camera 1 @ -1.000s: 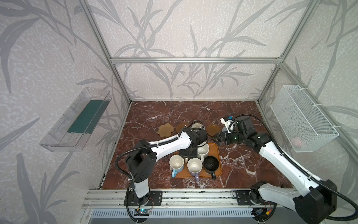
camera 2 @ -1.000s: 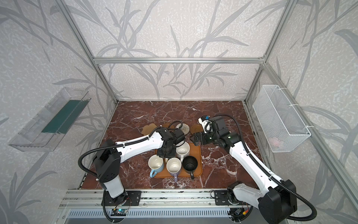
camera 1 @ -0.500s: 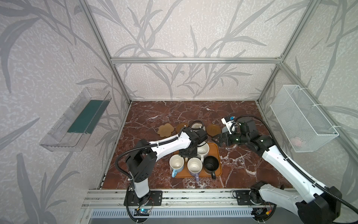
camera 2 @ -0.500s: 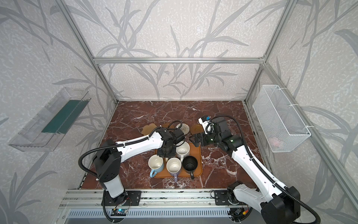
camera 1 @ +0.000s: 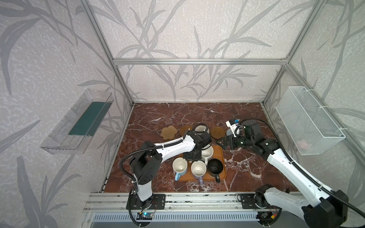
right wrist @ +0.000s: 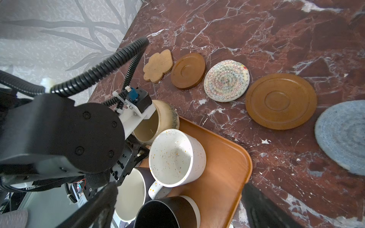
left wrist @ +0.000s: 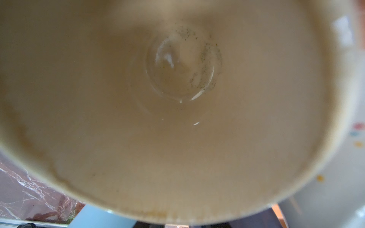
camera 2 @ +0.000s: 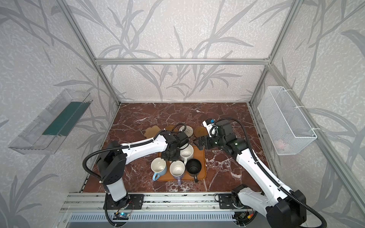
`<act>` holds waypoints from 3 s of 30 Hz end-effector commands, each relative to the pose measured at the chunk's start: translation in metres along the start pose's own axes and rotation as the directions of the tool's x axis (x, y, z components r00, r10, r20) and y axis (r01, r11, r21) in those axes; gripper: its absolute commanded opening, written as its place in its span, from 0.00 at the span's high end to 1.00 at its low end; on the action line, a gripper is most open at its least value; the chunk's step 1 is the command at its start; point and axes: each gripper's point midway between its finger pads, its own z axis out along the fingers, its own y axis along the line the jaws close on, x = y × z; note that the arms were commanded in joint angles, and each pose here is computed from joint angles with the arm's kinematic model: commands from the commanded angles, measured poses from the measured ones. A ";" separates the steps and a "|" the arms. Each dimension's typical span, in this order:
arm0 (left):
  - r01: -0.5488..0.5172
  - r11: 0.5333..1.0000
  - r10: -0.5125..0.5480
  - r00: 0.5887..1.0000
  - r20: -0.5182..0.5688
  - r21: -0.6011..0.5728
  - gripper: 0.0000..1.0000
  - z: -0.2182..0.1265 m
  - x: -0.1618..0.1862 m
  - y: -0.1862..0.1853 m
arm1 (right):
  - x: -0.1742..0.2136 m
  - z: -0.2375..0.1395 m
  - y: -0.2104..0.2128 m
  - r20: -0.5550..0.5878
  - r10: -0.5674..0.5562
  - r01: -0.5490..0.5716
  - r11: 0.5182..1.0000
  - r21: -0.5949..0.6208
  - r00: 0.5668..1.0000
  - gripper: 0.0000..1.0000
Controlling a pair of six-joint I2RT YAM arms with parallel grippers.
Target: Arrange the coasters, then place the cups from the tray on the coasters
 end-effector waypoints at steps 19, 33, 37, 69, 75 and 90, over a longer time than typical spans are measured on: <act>-0.002 1.000 0.003 0.997 0.074 -0.018 1.00 -0.026 -0.015 0.009 | 0.001 -0.007 0.000 0.040 -0.028 0.028 1.000 0.011 0.999 0.04; -0.010 1.000 0.008 0.993 0.115 0.017 1.00 -0.054 -0.019 0.013 | 0.004 -0.011 0.004 0.078 -0.052 0.053 0.999 -0.009 0.996 0.04; -0.018 1.000 0.018 0.992 0.121 0.004 1.00 -0.059 -0.020 0.016 | 0.003 -0.011 0.005 0.082 -0.051 0.052 0.999 -0.015 0.995 0.04; -0.085 0.996 0.084 0.996 -0.030 -0.010 0.90 -0.011 -0.004 0.000 | 0.009 -0.006 0.000 0.063 -0.058 0.059 0.998 -0.007 0.996 0.05; -0.075 0.997 0.075 0.996 -0.038 0.007 0.82 -0.008 -0.002 -0.003 | 0.009 -0.006 0.001 0.062 -0.061 0.062 0.998 -0.009 0.996 0.05; -0.075 0.997 0.075 0.997 -0.035 -0.005 0.69 -0.004 -0.003 -0.003 | 0.011 -0.005 0.000 0.055 -0.064 0.065 0.998 -0.006 0.996 0.05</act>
